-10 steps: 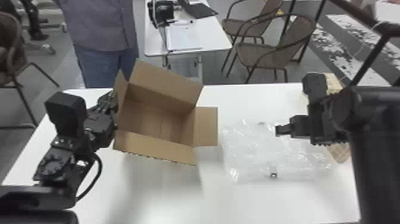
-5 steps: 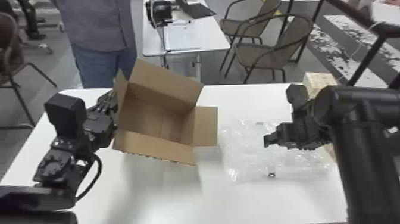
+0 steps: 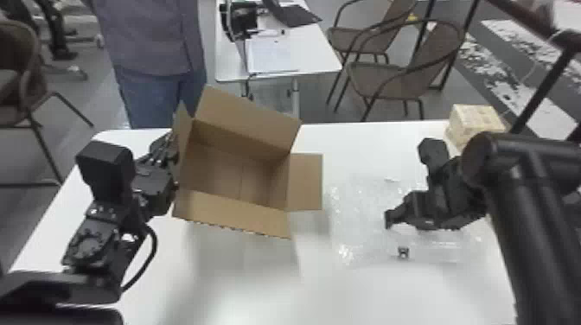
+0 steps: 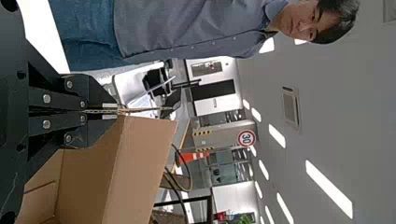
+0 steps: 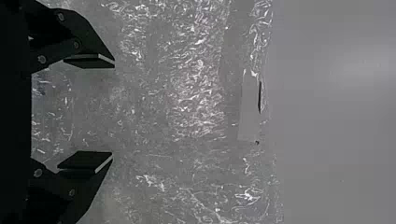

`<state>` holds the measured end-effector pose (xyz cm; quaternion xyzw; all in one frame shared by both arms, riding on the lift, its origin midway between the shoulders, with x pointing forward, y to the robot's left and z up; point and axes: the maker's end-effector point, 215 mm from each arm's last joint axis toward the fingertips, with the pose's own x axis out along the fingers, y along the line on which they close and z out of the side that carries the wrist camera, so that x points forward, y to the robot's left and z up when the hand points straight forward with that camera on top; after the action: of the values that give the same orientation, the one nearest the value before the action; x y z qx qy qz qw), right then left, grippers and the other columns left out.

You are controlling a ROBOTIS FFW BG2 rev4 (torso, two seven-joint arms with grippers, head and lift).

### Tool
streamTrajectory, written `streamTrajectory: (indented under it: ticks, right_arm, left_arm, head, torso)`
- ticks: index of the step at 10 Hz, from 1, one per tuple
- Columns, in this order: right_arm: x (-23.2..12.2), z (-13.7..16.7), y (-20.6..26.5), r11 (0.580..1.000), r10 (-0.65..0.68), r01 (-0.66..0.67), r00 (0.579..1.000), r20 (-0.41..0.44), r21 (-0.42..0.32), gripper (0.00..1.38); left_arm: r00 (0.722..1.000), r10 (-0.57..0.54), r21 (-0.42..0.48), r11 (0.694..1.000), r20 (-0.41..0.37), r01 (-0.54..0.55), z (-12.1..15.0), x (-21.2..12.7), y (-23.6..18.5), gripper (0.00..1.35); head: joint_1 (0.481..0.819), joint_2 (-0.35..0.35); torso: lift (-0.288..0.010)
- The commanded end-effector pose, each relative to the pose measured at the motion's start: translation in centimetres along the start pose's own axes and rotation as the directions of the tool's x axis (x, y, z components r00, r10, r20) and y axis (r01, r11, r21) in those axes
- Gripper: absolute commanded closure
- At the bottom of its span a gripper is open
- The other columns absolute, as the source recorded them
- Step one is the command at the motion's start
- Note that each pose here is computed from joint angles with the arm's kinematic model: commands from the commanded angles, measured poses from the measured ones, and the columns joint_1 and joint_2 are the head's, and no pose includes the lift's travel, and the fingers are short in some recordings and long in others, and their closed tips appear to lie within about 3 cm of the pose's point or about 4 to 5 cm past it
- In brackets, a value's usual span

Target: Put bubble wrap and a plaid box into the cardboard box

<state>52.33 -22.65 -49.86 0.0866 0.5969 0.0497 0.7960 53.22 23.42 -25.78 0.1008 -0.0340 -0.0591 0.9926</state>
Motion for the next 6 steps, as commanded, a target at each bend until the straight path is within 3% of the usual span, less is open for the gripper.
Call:
streamTrajectory:
  ticks: [1,2,3,6]
  right_arm:
    - [0.3,-0.9,-0.1,1.000,0.007,-0.007,1.000,-0.018,0.009,0.65]
    - [0.3,-1.1,0.1,1.000,0.020,-0.020,1.000,-0.011,0.014,1.07]
    - [-0.1,-0.6,0.4,1.000,0.026,-0.026,1.000,0.006,0.012,0.99]
    - [-2.8,2.0,1.4,0.998,0.060,-0.059,0.991,0.117,-0.007,1.00]
  left_arm:
    - [1.000,0.008,-0.007,1.000,0.007,-0.008,-0.1,-0.2,0.1,1.22]
    - [1.000,0.016,-0.007,1.000,0.014,-0.016,0.0,-0.4,0.2,1.22]
    - [1.000,0.020,-0.010,1.000,0.014,-0.020,0.0,-0.5,0.2,1.22]
    - [1.000,0.025,-0.018,1.000,0.013,-0.025,-0.2,-0.6,0.3,1.22]
  head:
    - [0.695,0.007]
    - [0.695,0.009]
    - [0.695,0.012]
    - [0.695,0.017]
  torso:
    - [-0.107]
    - [-0.107]
    - [-0.107]
    - [-0.107]
